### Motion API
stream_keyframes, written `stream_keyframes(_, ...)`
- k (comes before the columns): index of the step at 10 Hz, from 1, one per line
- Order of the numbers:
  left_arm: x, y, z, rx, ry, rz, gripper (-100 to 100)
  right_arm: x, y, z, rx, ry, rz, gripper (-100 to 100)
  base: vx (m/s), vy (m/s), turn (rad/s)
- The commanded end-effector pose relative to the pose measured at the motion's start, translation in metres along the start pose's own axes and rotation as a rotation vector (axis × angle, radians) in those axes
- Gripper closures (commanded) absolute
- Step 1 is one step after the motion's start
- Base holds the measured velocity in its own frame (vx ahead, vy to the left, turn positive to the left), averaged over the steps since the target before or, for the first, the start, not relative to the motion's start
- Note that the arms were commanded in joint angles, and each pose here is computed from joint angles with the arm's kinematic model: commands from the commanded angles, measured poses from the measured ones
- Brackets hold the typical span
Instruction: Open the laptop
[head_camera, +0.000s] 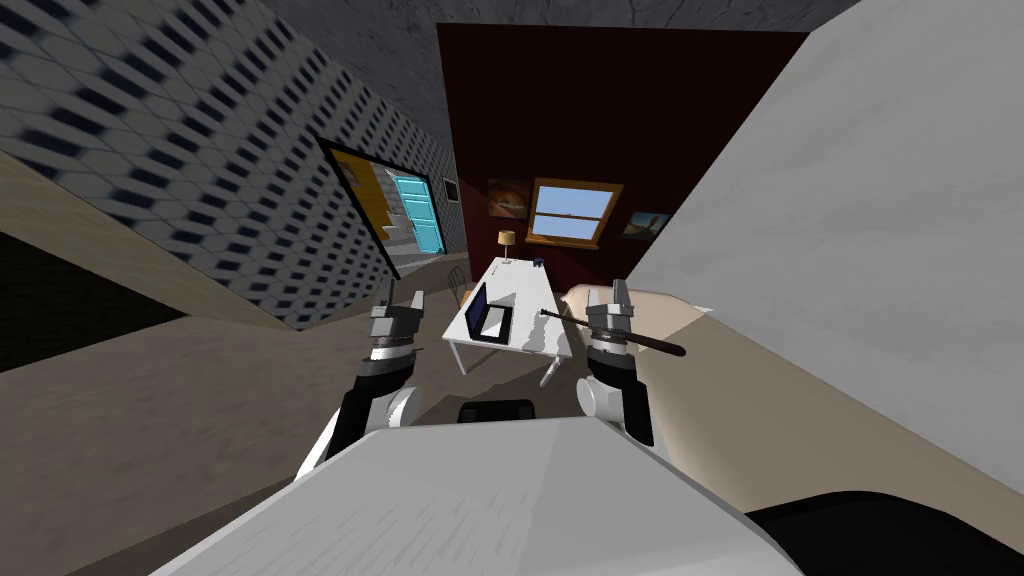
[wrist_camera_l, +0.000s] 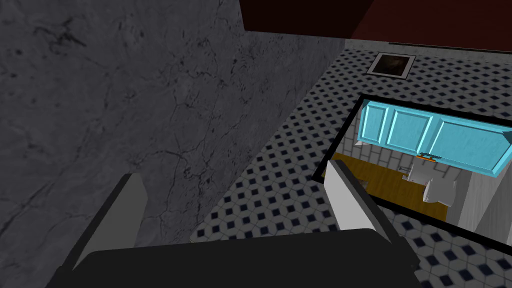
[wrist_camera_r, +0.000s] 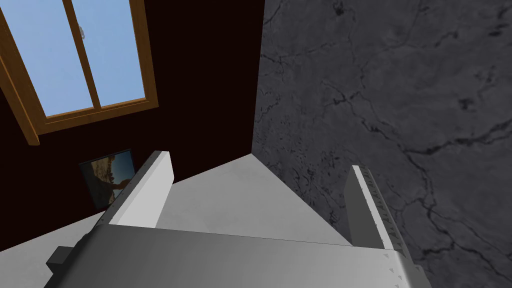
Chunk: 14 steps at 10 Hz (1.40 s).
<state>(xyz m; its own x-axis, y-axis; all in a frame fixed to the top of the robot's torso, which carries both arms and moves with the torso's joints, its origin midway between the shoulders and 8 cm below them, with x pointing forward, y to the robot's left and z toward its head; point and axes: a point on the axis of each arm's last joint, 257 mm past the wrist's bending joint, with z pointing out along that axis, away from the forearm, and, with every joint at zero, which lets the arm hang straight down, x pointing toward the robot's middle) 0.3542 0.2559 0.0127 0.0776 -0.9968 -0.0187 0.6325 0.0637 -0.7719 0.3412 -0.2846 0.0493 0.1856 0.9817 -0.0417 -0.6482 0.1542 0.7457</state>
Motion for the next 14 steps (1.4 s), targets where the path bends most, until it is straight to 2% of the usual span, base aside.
stream_keyframes(1,0.000,0.000,0.000,0.000,0.000,0.000,0,0.000,0.000,0.000,0.000,0.000,0.000,0,0.000,0.000,0.000)
stream_keyframes(9,0.000,0.000,0.000,0.000,0.000,0.000,0,0.000,0.000,0.000,0.000,0.000,0.000,0,0.000,0.000,0.000)
stream_keyframes(10,0.003,0.005,-0.001,-0.020,0.030,0.018,-100,0.000,0.000,0.000,0.000,0.000,0.000,0,0.017,-0.002,-0.018)
stream_keyframes(11,0.006,0.012,-0.001,-0.046,0.053,0.035,-100,0.000,0.000,0.000,0.000,0.000,0.000,0,0.031,-0.005,-0.050)
stream_keyframes(14,0.009,0.030,-0.003,-0.111,0.088,0.071,-100,0.000,0.000,0.000,0.000,0.000,0.000,0,0.037,-0.007,-0.044)
